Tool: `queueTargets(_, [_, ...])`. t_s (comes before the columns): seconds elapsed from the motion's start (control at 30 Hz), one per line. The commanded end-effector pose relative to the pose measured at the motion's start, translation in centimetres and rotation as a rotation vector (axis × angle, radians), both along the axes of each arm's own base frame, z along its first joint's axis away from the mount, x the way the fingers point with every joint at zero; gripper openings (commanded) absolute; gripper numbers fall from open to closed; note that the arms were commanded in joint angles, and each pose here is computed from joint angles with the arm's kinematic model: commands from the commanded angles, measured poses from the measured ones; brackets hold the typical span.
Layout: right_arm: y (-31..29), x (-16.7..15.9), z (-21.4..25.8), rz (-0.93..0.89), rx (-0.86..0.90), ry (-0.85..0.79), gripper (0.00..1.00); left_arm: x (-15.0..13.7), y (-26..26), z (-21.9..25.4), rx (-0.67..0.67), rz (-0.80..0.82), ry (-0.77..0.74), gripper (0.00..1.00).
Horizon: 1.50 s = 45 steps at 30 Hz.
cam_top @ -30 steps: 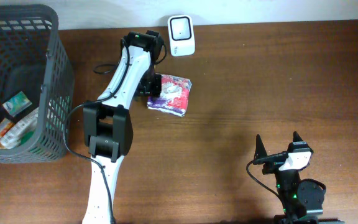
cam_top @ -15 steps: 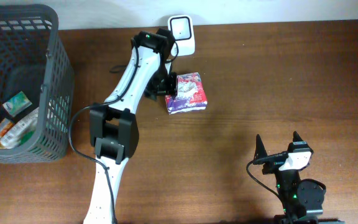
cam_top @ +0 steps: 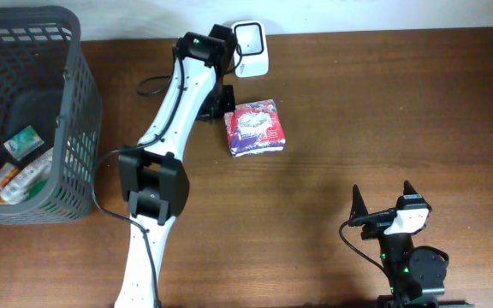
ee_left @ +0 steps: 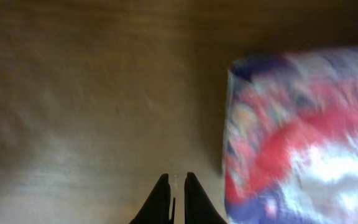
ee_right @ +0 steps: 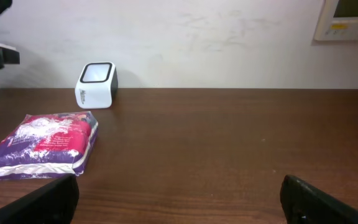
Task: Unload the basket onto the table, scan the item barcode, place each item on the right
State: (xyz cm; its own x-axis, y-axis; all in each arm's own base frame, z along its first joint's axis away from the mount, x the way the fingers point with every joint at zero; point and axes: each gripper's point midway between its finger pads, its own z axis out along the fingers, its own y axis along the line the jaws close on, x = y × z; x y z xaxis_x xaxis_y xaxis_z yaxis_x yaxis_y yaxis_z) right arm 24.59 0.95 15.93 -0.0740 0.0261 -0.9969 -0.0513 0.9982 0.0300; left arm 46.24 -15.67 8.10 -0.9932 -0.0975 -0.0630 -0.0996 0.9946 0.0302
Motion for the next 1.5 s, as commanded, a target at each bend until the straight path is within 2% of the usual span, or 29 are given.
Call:
queueTargets(0.0, [0.0,0.0,-0.3,-0.001,0.003,0.006,0.99,0.8,1.0,-2.2,0.009,0.069,0.0,0.08])
queueTargets(0.07, [0.0,0.0,-0.3,-0.001,0.003,0.006,0.99,1.1,0.0,-2.8,-0.033,0.062,-0.009,0.09])
queueTargets(0.17, [0.0,0.0,-0.3,-0.001,0.003,0.006,0.99,2.2,-2.1,-3.2,-0.087,-0.036,-0.056,0.11])
queueTargets(0.3, [0.0,0.0,-0.3,-0.001,0.003,0.006,0.99,3.5,-3.4,-4.0,-0.097,-0.071,-0.11,0.11])
queueTargets(0.5, [0.0,0.0,-0.3,-0.001,0.003,0.006,0.99,3.2,-3.6,-7.2,-0.081,-0.074,-0.063,0.13])
queueTargets(0.6, [0.0,0.0,-0.3,-0.001,0.003,0.006,0.99,3.5,-3.6,-7.3,-0.081,-0.074,-0.073,0.14])
queueTargets(0.77, [0.0,0.0,-0.3,-0.001,0.003,0.006,0.99,5.8,-4.3,-2.3,-0.127,-0.074,-0.195,0.16])
queueTargets(0.8, [0.0,0.0,-0.3,-0.001,0.003,0.006,0.99,6.6,-4.7,0.4,-0.147,-0.079,-0.252,0.18])
queueTargets(0.87, [0.0,0.0,-0.3,-0.001,0.003,0.006,0.99,7.1,-4.8,2.3,-0.159,-0.08,-0.289,0.22])
queueTargets(0.93, [0.0,0.0,-0.3,-0.001,0.003,0.006,0.99,7.3,-5.0,4.8,-0.173,-0.082,-0.331,0.32])
queueTargets(1.03, [0.0,0.0,-0.3,-0.001,0.003,0.006,0.99,6.2,-4.5,6.3,-0.167,-0.08,-0.315,0.37])
queueTargets(1.1, [0.0,0.0,-0.3,-0.001,0.003,0.006,0.99,5.0,-3.8,5.8,-0.138,-0.077,-0.26,0.51])
queueTargets(1.13, [0.0,0.0,-0.3,-0.001,0.003,0.006,0.98,4.5,-3.4,5.5,-0.12,-0.074,-0.24,0.53])
queueTargets(1.23, [0.0,0.0,-0.3,-0.001,0.003,0.006,0.99,2.6,-0.9,3.9,0.017,-0.061,-0.145,0.6])
queueTargets(1.33, [0.0,0.0,-0.3,-0.001,0.003,0.006,0.99,1.4,0.3,2.2,0.087,-0.061,-0.076,0.57])
queueTargets(1.47, [0.0,0.0,-0.3,-0.001,0.003,0.006,0.99,0.1,0.8,-1.1,0.109,-0.059,0.018,0.42])
